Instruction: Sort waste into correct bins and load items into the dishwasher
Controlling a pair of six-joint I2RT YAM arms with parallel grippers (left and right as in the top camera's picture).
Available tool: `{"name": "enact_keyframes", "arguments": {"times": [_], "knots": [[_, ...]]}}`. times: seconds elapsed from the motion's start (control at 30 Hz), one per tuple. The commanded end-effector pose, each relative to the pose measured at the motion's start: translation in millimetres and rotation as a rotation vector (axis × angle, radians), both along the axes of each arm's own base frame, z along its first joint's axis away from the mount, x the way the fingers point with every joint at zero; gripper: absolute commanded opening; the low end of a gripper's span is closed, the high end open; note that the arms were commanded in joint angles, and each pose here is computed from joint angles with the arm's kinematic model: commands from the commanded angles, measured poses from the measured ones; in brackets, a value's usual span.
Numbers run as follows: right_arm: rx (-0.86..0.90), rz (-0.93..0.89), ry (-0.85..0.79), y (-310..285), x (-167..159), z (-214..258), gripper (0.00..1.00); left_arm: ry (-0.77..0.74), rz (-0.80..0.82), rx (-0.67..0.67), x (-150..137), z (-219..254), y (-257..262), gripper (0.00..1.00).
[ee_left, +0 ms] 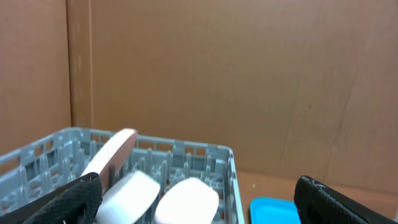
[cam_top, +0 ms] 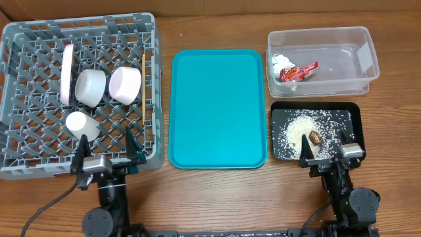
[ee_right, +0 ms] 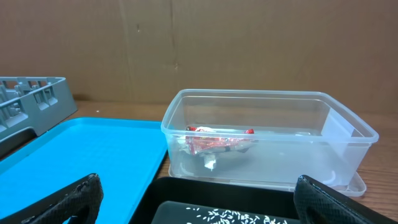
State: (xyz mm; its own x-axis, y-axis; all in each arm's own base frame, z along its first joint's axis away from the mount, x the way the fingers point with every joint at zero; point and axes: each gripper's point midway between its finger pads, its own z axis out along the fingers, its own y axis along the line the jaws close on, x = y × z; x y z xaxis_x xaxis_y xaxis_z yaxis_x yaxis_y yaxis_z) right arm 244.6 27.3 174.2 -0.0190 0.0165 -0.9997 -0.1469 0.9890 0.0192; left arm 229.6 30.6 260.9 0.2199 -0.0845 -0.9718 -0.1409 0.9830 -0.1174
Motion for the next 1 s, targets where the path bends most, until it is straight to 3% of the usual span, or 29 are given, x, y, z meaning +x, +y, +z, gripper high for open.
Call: {"name": "enact_keyframes", "arguments": {"times": [0.0,0.37,0.57,0.97], "knots": [[0.0,0.004,0.0,1,0,-3,1.0,0.001,0.0,0.017,7,-26,0,1.0],[0.0,0.004,0.0,1,0,-3,1.0,0.113,0.0,0.015,14,-62,0,1.0],[0.0,0.004,0.0,1,0,-3,1.0,0.281,-0.005,0.009,14,-103,0,1.0],[0.0,0.004,0.0,1,0,-3,1.0,0.285,-0.012,0.008,15,-104,-1,1.0]]}}
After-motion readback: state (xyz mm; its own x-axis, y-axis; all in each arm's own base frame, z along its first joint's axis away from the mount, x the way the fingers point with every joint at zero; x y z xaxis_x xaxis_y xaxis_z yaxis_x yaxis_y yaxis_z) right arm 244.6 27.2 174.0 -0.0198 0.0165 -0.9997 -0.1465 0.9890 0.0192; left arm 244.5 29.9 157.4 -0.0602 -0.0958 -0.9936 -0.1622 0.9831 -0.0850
